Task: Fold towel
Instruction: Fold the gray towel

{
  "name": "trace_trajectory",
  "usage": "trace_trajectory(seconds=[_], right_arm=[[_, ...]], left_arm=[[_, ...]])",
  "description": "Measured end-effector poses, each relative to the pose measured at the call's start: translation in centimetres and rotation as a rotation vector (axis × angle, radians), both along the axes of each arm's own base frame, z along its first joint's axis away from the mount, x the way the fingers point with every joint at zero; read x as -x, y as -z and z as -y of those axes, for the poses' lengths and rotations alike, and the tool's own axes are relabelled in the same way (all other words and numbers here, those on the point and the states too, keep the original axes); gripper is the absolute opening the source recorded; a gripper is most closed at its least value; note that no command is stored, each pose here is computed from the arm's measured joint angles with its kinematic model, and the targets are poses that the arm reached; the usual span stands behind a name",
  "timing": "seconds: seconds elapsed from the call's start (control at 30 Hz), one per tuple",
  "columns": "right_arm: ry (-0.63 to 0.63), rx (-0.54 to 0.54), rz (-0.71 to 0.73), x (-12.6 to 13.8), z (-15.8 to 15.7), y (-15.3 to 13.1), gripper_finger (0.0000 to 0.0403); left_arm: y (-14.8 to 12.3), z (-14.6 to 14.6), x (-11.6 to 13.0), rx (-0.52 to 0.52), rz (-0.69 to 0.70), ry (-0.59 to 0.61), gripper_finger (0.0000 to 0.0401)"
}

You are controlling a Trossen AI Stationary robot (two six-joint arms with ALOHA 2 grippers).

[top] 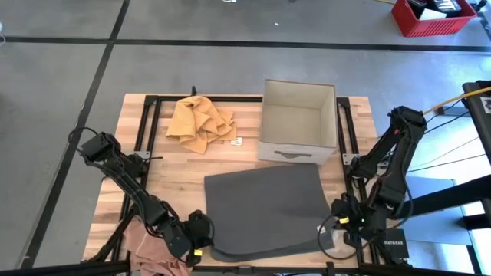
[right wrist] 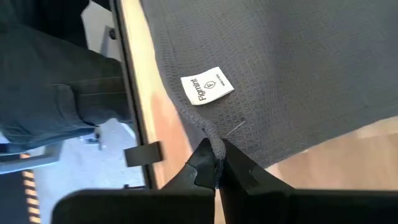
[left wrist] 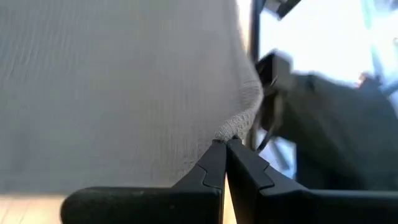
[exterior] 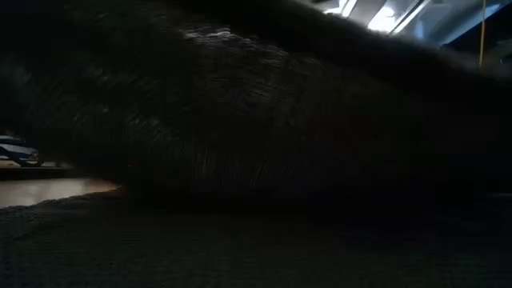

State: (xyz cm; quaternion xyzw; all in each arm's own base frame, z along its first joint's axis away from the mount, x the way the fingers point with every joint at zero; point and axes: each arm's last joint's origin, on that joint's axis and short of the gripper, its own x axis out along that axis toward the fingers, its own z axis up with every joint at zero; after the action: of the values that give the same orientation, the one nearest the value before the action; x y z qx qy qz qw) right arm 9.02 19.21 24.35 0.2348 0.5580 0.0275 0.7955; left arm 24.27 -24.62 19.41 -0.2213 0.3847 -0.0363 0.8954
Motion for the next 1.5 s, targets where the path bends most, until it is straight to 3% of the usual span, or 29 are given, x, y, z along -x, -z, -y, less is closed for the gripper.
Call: trace_trajectory(seconds=[0.27, 0.47, 0.8, 1.0, 1.17, 1.3, 1.4, 1.5], right_arm=[[-0.009, 0.048, -0.049, 0.0, -1.4, 2.8, 0.0005], [-0.026, 0.015, -0.074, -0.2, -2.2, 3.3, 0.0005], [0.05, -0.022, -0.105, -0.4, -2.2, 3.3, 0.0016], [0.116, -0.034, -0.155, -0.3, -2.1, 3.4, 0.0075], [0.129, -0.077, -0.259, 0.0, -2.1, 3.4, 0.0134], [0.138, -0.163, -0.376, 0.2, -2.6, 3.2, 0.0163], [0.149, -0.213, -0.293, -0.6, -2.9, 2.9, 0.0171], [0.121, -0.196, -0.048, -2.1, -3.0, 2.5, 0.0172]], left_arm=[[1.6, 0.1, 0.1, -0.046, -0.069, 0.005, 0.0001], [2.3, 0.1, -0.1, -0.051, -0.099, 0.017, 0.0001], [2.3, 0.1, -0.1, -0.034, -0.111, -0.002, 0.0006], [2.4, -0.1, -0.2, -0.02, -0.125, -0.004, 0.0066], [2.4, 0.2, 0.0, 0.062, -0.211, 0.077, 0.0126], [2.4, 0.5, 0.2, 0.145, -0.279, 0.104, 0.0152], [2.2, 0.6, 0.0, 0.165, -0.256, 0.094, 0.0155], [2.0, 0.6, -0.3, 0.136, -0.183, 0.074, 0.0151]])
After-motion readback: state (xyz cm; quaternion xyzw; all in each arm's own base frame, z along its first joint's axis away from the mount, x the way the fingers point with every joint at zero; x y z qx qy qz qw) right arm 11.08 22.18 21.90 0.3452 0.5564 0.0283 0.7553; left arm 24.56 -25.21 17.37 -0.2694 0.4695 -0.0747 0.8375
